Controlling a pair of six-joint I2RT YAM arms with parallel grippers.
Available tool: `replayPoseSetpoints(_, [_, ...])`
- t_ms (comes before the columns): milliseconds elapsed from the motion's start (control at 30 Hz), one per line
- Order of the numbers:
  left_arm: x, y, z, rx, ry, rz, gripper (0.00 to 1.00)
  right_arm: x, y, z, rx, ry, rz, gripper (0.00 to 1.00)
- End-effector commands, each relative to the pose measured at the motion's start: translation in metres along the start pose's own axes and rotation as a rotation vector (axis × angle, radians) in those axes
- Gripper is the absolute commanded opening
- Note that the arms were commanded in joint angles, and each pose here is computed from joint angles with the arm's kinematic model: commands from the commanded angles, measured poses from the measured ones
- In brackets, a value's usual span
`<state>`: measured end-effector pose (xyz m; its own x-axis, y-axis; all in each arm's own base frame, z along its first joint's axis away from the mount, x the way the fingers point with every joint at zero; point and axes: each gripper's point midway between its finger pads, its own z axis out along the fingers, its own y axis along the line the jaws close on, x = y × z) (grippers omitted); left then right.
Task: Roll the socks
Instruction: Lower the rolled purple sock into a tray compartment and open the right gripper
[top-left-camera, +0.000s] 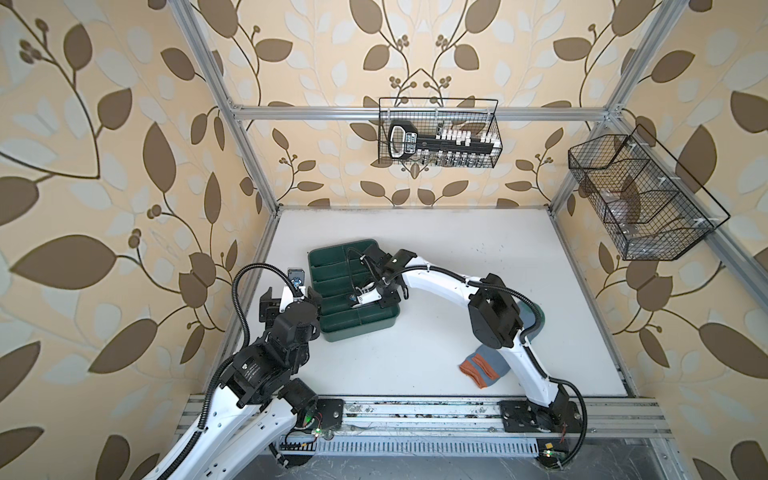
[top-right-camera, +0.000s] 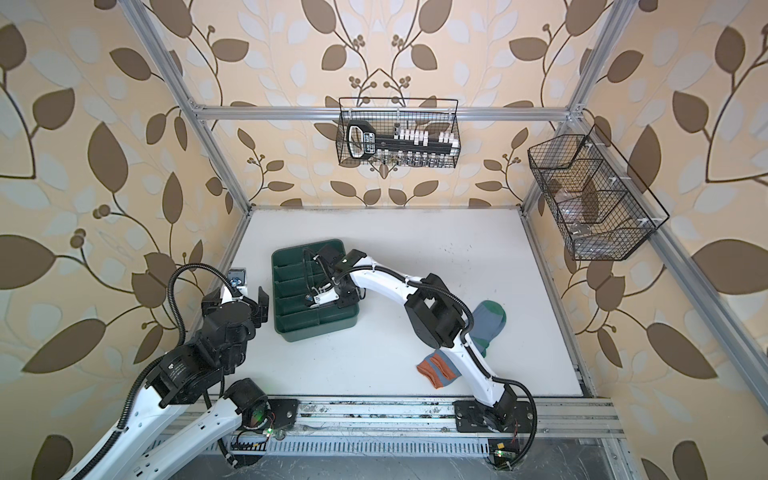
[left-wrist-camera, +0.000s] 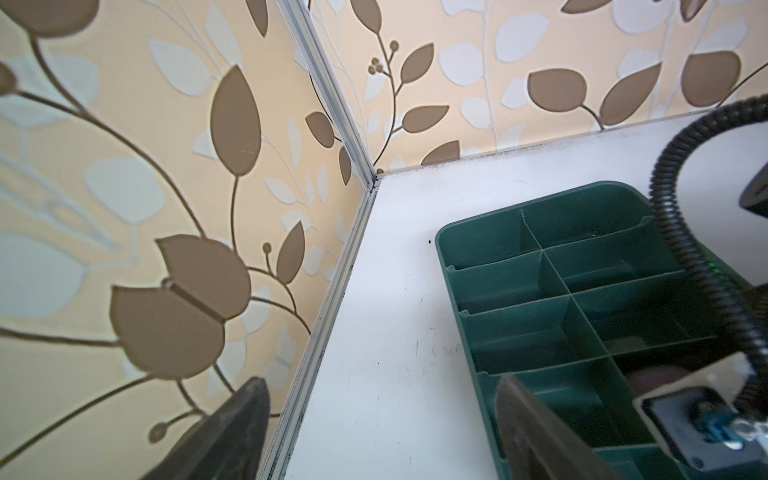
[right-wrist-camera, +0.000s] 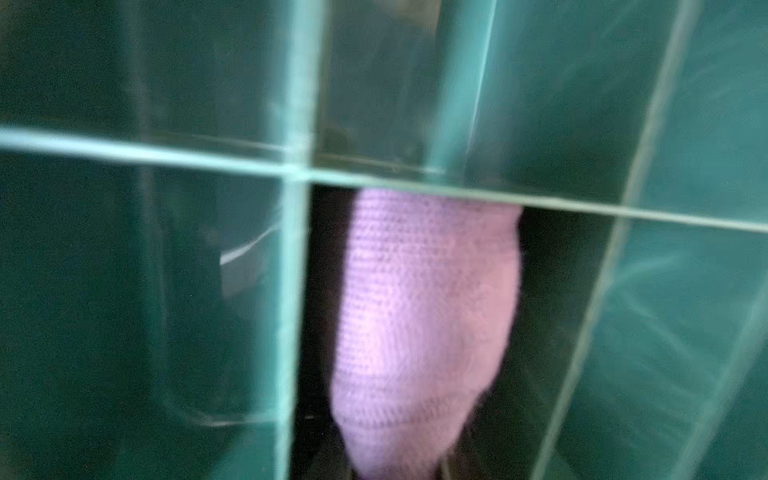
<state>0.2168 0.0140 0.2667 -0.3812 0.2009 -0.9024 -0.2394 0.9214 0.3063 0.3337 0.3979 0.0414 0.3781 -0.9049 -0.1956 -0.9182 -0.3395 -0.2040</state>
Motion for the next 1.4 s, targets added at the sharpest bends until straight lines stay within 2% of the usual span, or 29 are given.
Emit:
replayPoseSetpoints(0, [-0.004, -0.003, 0.002, 0.007, -0.020, -0.019, 0.87, 0.076, 0.079, 0.027, -0.343, 0.143, 0.111, 0.00])
replayPoseSetpoints(133, [-0.004, -0.007, 0.002, 0.026, -0.032, -0.029, 0.87, 0.099, 0.085, 0.034, -0.352, 0.205, 0.161, 0.00])
replayPoseSetpoints(267, [-0.002, -0.008, 0.003, 0.025, -0.025, -0.018, 0.87, 0.084, 0.071, 0.037, -0.301, 0.210, 0.156, 0.00])
replayPoseSetpoints(433, [-0.001, -0.008, 0.003, 0.025, -0.024, -0.017, 0.87, 0.069, 0.064, 0.044, -0.266, 0.225, 0.122, 0.24])
replayPoseSetpoints(600, [-0.001, -0.009, 0.003, 0.031, -0.023, -0.018, 0.87, 0.066, 0.048, 0.029, -0.178, 0.249, 0.118, 0.41])
replayPoseSetpoints(800, [-0.002, -0.010, 0.003, 0.034, -0.024, -0.018, 0.87, 0.056, 0.033, 0.001, -0.088, 0.261, 0.053, 0.60])
replayPoseSetpoints(833, [-0.002, -0.009, 0.003, 0.034, -0.025, -0.018, 0.88, 0.055, 0.031, -0.002, -0.079, 0.263, 0.047, 0.61])
replayPoseSetpoints(1000, [-0.003, -0.007, 0.000, 0.039, -0.029, -0.030, 0.88, 0.049, 0.022, -0.029, -0.007, 0.271, 0.013, 0.63])
replayPoseSetpoints(1133, [-0.004, -0.005, -0.002, 0.044, -0.024, -0.034, 0.89, 0.039, 0.008, -0.062, 0.074, 0.228, 0.030, 0.66])
replayPoseSetpoints(1233, [-0.009, -0.013, -0.005, 0.105, -0.024, -0.079, 0.94, 0.028, -0.013, -0.104, 0.191, 0.131, 0.116, 0.66])
replayPoseSetpoints(1300, [-0.021, -0.025, -0.009, 0.189, -0.046, -0.147, 0.99, 0.026, -0.032, -0.138, 0.288, 0.047, 0.215, 0.66])
replayPoseSetpoints(1367, [-0.032, -0.029, -0.012, 0.228, -0.059, -0.235, 0.99, 0.028, -0.045, -0.168, 0.344, -0.054, 0.314, 0.65])
